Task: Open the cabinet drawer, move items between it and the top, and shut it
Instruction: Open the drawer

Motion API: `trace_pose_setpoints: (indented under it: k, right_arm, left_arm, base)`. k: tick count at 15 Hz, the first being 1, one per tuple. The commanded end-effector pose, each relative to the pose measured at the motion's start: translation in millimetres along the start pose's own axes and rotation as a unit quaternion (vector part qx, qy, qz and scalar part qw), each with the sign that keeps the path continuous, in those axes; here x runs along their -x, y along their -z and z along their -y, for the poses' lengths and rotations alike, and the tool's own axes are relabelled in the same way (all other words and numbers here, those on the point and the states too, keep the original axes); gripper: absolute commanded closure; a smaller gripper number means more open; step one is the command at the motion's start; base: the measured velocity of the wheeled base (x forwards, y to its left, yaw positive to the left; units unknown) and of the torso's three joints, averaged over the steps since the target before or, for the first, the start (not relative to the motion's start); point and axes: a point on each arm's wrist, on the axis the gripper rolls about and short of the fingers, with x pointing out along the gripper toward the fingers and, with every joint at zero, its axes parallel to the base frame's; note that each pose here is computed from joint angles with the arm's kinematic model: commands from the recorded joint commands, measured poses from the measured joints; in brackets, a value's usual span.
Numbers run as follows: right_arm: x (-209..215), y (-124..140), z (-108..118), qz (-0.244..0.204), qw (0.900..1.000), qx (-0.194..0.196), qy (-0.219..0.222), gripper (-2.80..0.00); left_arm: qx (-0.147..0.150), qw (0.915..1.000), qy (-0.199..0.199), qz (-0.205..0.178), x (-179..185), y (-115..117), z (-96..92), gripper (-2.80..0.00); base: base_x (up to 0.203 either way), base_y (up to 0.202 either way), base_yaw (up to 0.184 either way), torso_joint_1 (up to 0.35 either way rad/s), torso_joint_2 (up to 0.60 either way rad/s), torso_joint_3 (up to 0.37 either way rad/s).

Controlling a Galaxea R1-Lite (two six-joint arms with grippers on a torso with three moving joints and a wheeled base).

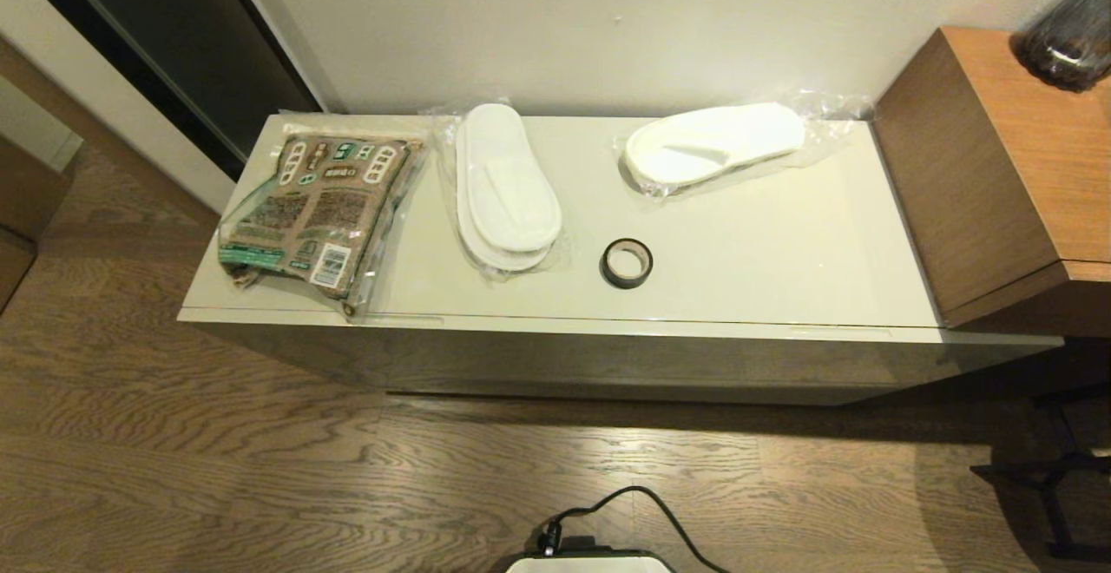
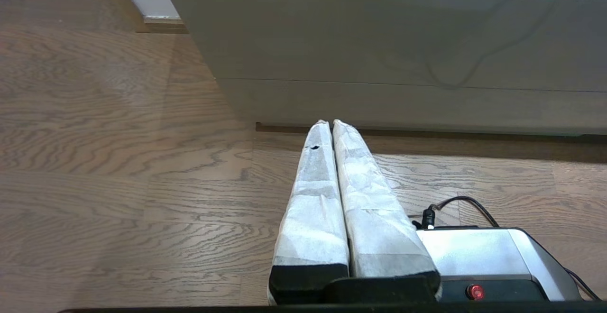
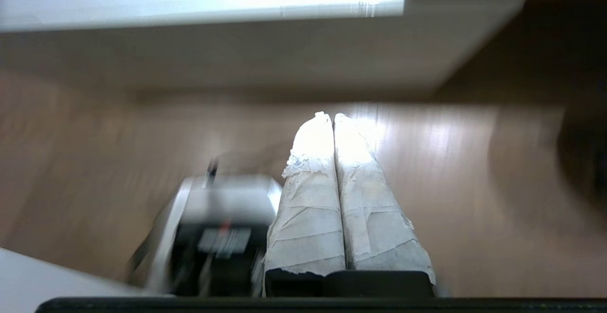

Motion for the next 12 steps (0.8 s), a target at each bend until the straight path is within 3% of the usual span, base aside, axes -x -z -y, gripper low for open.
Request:
trace_pose_setpoints:
  k: [1,5,8,10,12]
  right_arm:
    - [-74,-55,3,-0.177,0.983,-0.038,0.02,0.0]
    - [-178,-69,10,-0.372,0.924,-0.086,0.029,0.0]
    - [-241,-70,-5,-0.444,0.884,-0.141,0.034,0.0]
    - [-275,-73,-20,-0.458,0.869,-0.184,0.046,0.0]
    - [-298,-71,-35,-0.449,0.87,-0.202,0.043,0.0]
  left_arm:
    - [0.001,1.0,0.0,0.0,0,0,0.0,0.0]
    - [0.001,1.0,0.0,0.0,0,0,0.0,0.0]
    - [0.001,1.0,0.0,0.0,0,0,0.0,0.0]
    - [0.001,1.0,0.0,0.0,0,0,0.0,0.0]
    - [0.001,1.0,0.0,0.0,0,0,0.0,0.0]
  base:
    - [0.0,0.0,0.0,0.0,0.0,0.0]
    - [0.0,0.0,0.0,0.0,0.0,0.0]
    - [0.0,0.0,0.0,0.0,0.0,0.0]
    - [0.0,0.0,0.0,0.0,0.0,0.0]
    - [0.0,0.0,0.0,0.0,0.0,0.0]
